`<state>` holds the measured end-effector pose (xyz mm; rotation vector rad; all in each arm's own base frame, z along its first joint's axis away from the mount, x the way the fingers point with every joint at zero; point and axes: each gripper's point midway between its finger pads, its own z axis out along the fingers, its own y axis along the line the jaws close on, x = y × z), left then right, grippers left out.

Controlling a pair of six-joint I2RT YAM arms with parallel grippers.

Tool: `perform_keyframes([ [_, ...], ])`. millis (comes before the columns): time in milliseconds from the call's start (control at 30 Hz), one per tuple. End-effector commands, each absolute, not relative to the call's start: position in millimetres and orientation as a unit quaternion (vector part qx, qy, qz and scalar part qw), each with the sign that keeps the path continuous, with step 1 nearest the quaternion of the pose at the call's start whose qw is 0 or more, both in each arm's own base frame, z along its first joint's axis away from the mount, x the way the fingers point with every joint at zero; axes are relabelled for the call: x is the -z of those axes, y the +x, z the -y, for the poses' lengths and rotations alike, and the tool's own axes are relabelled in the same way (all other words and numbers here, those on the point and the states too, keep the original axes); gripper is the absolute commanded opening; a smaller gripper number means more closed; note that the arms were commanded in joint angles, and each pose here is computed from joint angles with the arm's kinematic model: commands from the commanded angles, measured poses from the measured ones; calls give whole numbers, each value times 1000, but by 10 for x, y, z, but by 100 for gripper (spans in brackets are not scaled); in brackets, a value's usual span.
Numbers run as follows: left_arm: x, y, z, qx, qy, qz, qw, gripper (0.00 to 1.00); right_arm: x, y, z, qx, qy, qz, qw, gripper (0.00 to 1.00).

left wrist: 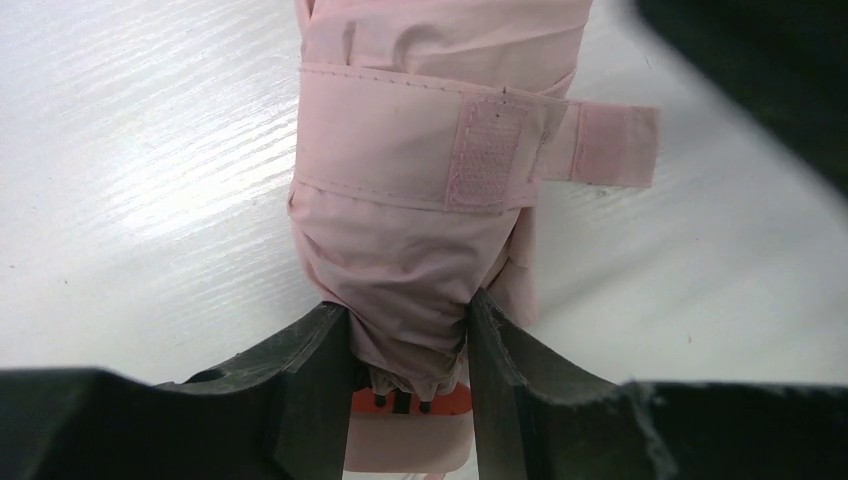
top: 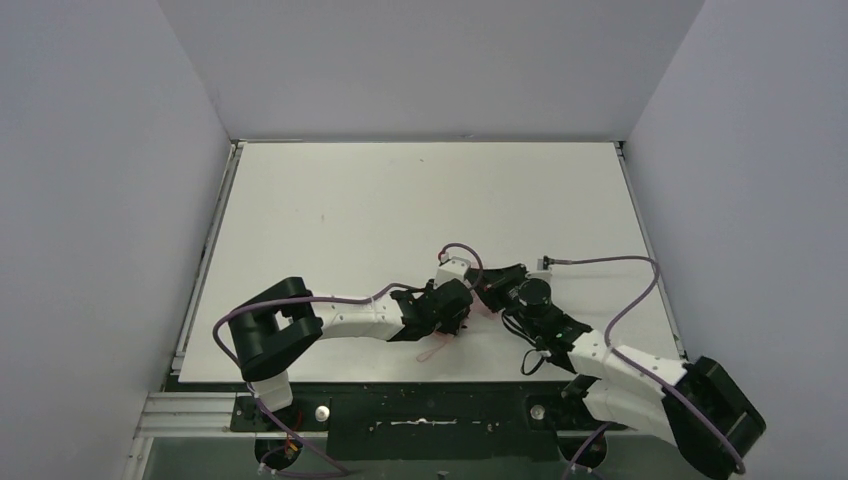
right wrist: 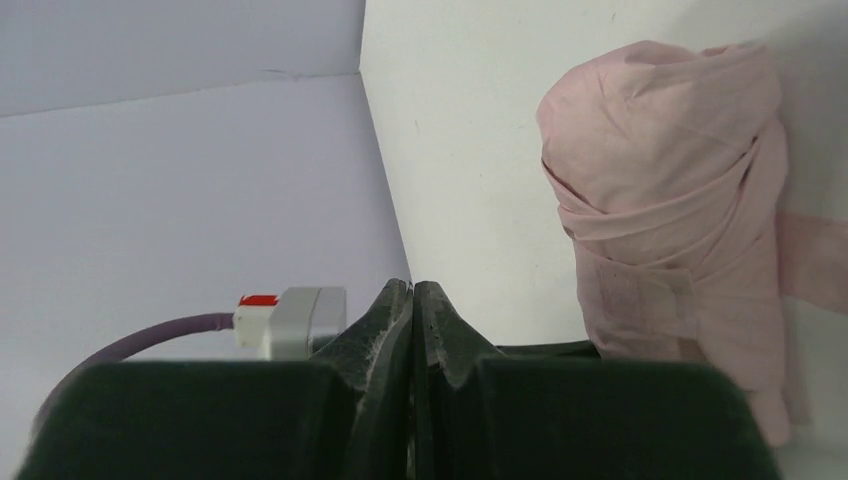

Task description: Put away the umbrella

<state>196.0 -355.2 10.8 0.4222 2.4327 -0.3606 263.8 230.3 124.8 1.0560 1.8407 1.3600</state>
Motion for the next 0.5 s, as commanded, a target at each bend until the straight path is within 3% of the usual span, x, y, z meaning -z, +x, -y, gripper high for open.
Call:
perform_keyframes([
  [0,686,1251,2717,11,230,-962,145,0,-1112,2474,-1775,-356,379,-772,366,6],
  [133,670,1262,2740,15,232,-962,146,0,-1112,2234,-1279,-212,317,-835,396,20],
  [267,671,1270,2766,14,237,-961,145,0,-982,2002,-1108,-134,260,-892,344,46],
  [467,678,1267,2755,11,239,-960,143,0,-652,1857,-1288,-119,213,-937,250,51],
])
